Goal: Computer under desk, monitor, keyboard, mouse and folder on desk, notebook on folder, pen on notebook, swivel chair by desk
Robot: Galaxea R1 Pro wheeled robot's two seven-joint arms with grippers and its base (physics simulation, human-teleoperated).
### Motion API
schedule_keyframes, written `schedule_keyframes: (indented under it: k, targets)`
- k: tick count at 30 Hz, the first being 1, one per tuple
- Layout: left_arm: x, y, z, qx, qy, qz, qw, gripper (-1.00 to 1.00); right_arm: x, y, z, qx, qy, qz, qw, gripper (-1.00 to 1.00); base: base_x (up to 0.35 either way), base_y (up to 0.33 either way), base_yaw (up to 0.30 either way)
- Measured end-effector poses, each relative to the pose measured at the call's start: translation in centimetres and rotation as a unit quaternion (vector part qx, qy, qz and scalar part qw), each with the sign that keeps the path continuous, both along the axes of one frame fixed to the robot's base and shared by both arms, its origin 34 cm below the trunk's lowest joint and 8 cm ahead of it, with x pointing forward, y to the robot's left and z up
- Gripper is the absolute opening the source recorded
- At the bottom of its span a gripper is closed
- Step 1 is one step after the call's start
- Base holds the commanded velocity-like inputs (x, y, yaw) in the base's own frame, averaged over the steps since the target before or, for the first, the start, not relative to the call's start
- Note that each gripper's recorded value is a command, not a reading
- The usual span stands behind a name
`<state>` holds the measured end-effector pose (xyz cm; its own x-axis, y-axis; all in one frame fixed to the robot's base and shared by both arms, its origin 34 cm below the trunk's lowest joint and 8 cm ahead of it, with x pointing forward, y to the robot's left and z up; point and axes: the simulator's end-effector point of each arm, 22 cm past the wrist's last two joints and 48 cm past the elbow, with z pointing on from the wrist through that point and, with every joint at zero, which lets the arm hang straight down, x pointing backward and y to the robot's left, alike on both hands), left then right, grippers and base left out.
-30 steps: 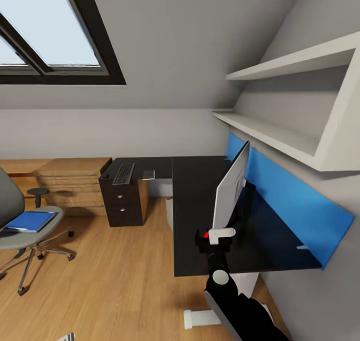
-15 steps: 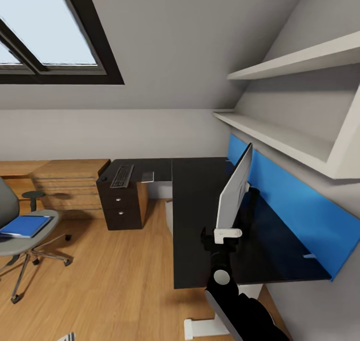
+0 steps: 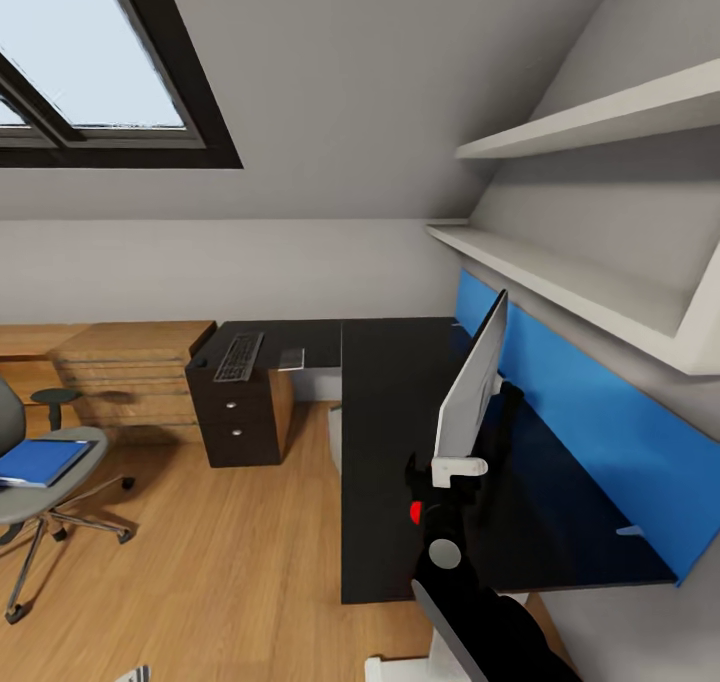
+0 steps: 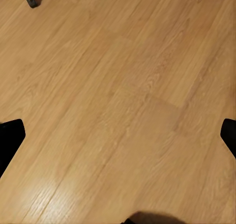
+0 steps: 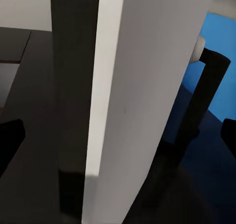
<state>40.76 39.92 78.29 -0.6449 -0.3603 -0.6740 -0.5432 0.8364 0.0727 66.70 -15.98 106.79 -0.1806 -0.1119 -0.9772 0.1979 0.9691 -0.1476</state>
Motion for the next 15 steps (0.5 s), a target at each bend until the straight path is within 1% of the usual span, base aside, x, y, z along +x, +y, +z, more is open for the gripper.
schedule_keyframes:
  k: [4,10,11,12,15]
  targets:
    - [0.0,0.0,0.0,0.0,0.0,0.0,1.0,1.0,0.0,-0.1,0.0,0.0,0.0,-0.001,1.0,1.0,0.055,-0.042,0.0]
    - [0.0,-0.1,0.0,0.0,0.0,0.0,1.0,1.0,0.1,-0.5,-0.1,0.002,0.002,-0.006,1.0,1.0,0.139,-0.126,0.0]
    - [0.0,-0.1,0.0,0.0,0.0,0.0,1.0,1.0,0.1,-0.6,-0.2,0.002,0.002,-0.007,1.0,1.0,0.024,-0.022,0.0]
    - [0.0,0.0,0.0,0.0,0.0,0.0,1.0,1.0,0.3,-1.6,-0.2,0.006,0.004,-0.018,0.9998,1.0,0.015,-0.014,0.0]
    - [0.0,0.0,0.0,0.0,0.0,0.0,1.0,1.0,0.4,-1.9,-0.2,0.008,0.004,-0.023,0.9997,1.0,-0.071,-0.096,0.0]
